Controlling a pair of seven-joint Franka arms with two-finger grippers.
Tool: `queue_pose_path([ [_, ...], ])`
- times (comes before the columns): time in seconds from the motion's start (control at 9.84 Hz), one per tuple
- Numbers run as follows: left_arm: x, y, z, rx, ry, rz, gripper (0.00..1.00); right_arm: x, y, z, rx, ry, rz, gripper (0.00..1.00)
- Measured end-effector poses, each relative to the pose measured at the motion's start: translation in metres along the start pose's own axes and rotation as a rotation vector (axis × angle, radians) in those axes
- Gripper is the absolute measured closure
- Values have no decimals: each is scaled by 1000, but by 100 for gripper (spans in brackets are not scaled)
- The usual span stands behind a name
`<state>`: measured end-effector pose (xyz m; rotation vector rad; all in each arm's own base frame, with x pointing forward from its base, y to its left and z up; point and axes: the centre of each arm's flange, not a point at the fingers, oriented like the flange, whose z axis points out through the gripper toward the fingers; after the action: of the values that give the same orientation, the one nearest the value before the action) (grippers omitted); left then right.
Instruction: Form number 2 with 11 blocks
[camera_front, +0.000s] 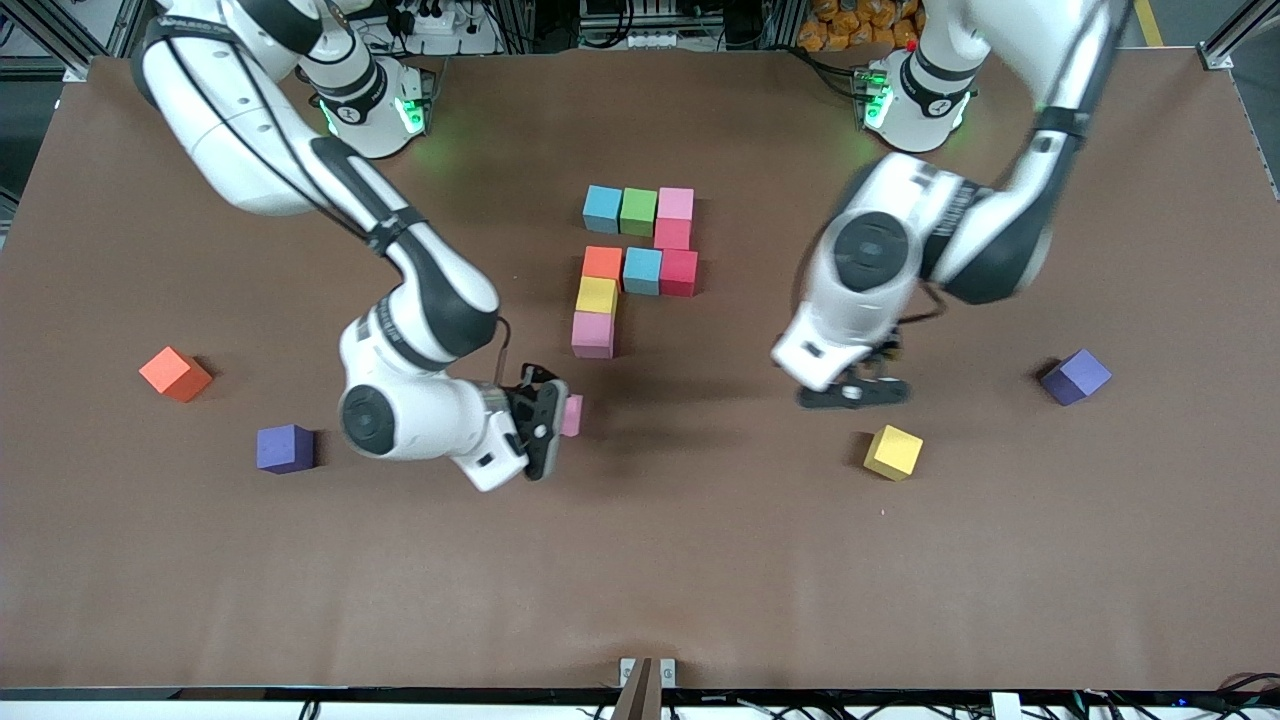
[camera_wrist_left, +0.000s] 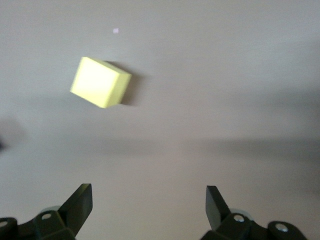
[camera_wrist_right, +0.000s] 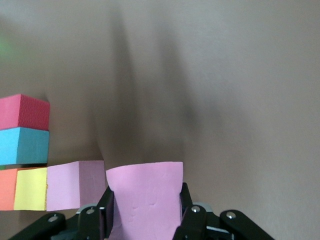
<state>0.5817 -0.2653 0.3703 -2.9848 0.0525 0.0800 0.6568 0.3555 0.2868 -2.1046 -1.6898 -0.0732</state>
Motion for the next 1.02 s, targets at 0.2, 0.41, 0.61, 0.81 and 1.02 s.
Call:
queue_pose_path([
  [0.2,8,-47,37,-25,18,59,0,38,-31,2,-44,-30,-98,48],
  [0.41,9,-84,76,-50,49,157,0,64,-62,13,-102,-8,-156,48],
  [0.61,17,-137,100,-59,62,315,0,56,-76,45,-146,16,-169,48],
  [0.81,24,-164,117,-69,81,376,0,51,-92,71,-158,23,-179,48],
  [1.02,25,-158,126,-78,87,391,0,55,-116,82,-168,21,-176,48],
])
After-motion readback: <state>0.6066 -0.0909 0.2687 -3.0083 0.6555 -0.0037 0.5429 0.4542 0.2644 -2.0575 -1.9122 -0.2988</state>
